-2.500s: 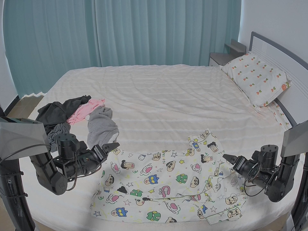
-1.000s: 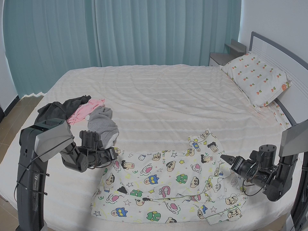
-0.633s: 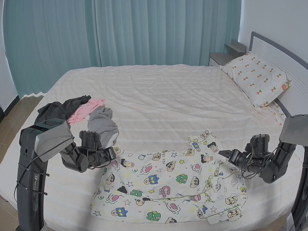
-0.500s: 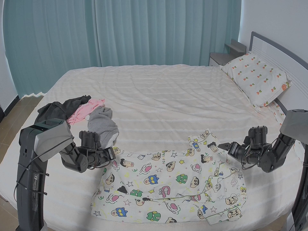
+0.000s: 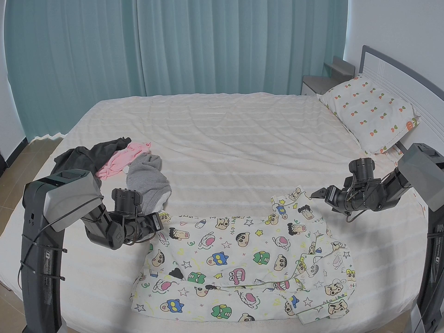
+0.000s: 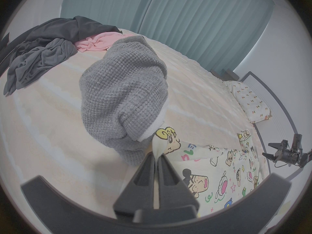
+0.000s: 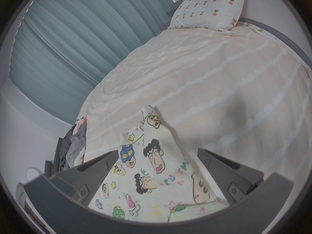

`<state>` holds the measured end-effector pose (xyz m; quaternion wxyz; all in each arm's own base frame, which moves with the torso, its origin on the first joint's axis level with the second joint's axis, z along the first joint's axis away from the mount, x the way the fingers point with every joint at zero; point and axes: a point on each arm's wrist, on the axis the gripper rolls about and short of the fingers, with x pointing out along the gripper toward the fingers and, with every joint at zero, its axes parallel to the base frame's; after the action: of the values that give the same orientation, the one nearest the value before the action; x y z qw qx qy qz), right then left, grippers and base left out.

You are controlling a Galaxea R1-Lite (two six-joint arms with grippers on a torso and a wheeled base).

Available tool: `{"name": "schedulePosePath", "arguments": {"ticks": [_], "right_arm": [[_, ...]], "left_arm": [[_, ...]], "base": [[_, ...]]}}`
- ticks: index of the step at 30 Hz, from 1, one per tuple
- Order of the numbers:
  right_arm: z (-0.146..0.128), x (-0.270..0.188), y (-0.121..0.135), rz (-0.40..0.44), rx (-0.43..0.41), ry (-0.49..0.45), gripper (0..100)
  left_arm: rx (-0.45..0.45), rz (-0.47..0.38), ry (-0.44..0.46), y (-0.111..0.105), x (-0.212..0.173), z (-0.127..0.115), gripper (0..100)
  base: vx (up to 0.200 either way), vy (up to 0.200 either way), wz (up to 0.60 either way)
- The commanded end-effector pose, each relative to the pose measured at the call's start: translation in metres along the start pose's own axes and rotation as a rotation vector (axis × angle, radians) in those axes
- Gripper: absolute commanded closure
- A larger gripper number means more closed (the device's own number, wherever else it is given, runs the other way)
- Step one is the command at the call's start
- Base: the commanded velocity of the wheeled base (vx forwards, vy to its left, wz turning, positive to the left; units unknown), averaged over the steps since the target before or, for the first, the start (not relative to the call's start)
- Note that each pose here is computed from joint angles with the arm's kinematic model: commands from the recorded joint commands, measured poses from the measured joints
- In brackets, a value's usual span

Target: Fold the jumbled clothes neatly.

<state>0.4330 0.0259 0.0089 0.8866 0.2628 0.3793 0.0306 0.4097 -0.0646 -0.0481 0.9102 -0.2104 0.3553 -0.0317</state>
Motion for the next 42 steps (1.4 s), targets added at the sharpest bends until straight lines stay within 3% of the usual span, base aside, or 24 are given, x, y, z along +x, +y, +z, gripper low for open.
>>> {"name": "schedulePosePath", "arguments": {"ticks": [1, 8, 16, 27, 28, 36, 42], "right_arm": [[-0.002, 0.026, -0.01, -0.013, -0.018, 0.024, 0], [0.002, 0.036, -0.005, 0.048, -0.055, 0.115, 0], [-0.004, 0.05, -0.015, 0.062, -0.117, 0.149, 0], [-0.006, 0.058, -0.013, 0.13, -0.124, 0.206, 0], [-0.005, 0.058, -0.013, 0.15, -0.133, 0.217, 100], [-0.008, 0.058, -0.017, 0.228, -0.16, 0.255, 100], [-0.009, 0.054, -0.02, 0.24, -0.158, 0.261, 100]], "left_arm": [[0.002, 0.008, -0.01, -0.002, -0.003, 0.002, 100], [-0.002, 0.025, 0.002, 0.001, -0.006, -0.002, 100], [-0.003, 0.026, 0.005, 0.0, -0.007, -0.003, 100], [0.01, 0.022, 0.03, -0.005, -0.01, -0.011, 100], [0.012, 0.021, 0.038, -0.006, -0.01, -0.014, 100], [0.013, 0.018, 0.036, -0.007, -0.011, -0.013, 100], [0.012, 0.01, 0.018, -0.01, -0.016, -0.007, 100]], "base": [[0.0, 0.0, 0.0], [0.0, 0.0, 0.0], [0.0, 0.0, 0.0], [0.0, 0.0, 0.0], [0.0, 0.0, 0.0], [0.0, 0.0, 0.0], [0.0, 0.0, 0.0]]}}
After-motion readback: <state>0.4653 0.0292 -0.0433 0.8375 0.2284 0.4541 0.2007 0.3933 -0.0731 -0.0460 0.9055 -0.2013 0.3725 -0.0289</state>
